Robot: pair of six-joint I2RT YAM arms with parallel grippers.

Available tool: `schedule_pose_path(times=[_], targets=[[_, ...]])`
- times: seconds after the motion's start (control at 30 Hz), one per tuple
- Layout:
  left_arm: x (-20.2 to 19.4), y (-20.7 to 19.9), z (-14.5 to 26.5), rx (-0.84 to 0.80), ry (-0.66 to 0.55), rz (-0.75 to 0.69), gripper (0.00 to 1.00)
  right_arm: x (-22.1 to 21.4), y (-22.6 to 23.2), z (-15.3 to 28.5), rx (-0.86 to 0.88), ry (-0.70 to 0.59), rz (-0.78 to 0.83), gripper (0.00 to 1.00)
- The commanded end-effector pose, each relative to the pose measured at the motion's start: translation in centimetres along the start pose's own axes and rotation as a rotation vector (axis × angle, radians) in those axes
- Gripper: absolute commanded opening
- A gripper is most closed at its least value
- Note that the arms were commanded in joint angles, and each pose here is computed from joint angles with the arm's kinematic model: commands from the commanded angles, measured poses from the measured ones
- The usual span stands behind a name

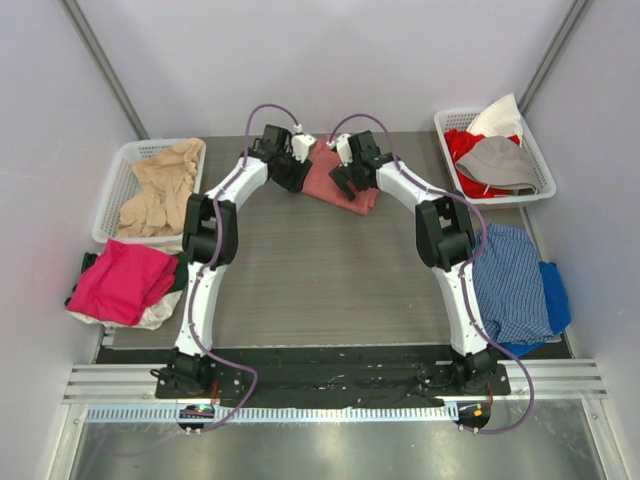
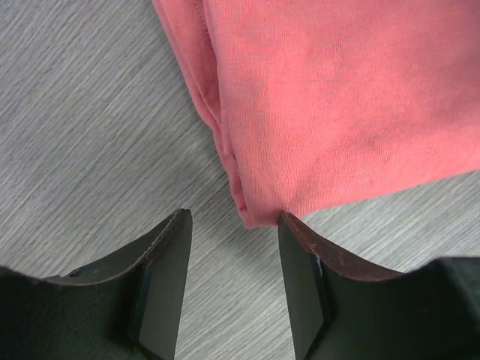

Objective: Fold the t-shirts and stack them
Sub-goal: Fold the tshirt

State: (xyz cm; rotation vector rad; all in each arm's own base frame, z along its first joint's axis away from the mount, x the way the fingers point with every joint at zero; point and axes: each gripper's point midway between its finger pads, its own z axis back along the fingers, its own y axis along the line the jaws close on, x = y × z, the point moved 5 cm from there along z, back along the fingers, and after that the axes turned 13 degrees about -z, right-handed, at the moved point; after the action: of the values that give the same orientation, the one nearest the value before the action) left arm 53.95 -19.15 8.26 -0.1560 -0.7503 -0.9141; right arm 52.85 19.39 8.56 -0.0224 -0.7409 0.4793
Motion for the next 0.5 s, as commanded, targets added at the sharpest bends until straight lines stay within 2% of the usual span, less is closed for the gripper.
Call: schedule_pose_path(times=[0.0, 0.13, 0.47], targets=[[3.1, 0.5, 3.6, 0.038, -0.055, -0.058, 0.53, -2.0, -0.4, -1.3, 0.029, 0.078, 0.019, 1.00], [3.6, -0.2, 4.9, 0.024, -0.064, -0.072, 0.53, -4.2, 0.3, -0.9, 0.084, 0.146, 0.042, 1.00], [3.7, -1.3, 8.9, 0.039, -0.079, -0.110, 0.51, -8.2, 1.7, 4.3, 0.232, 0.260, 0.093, 1.00]])
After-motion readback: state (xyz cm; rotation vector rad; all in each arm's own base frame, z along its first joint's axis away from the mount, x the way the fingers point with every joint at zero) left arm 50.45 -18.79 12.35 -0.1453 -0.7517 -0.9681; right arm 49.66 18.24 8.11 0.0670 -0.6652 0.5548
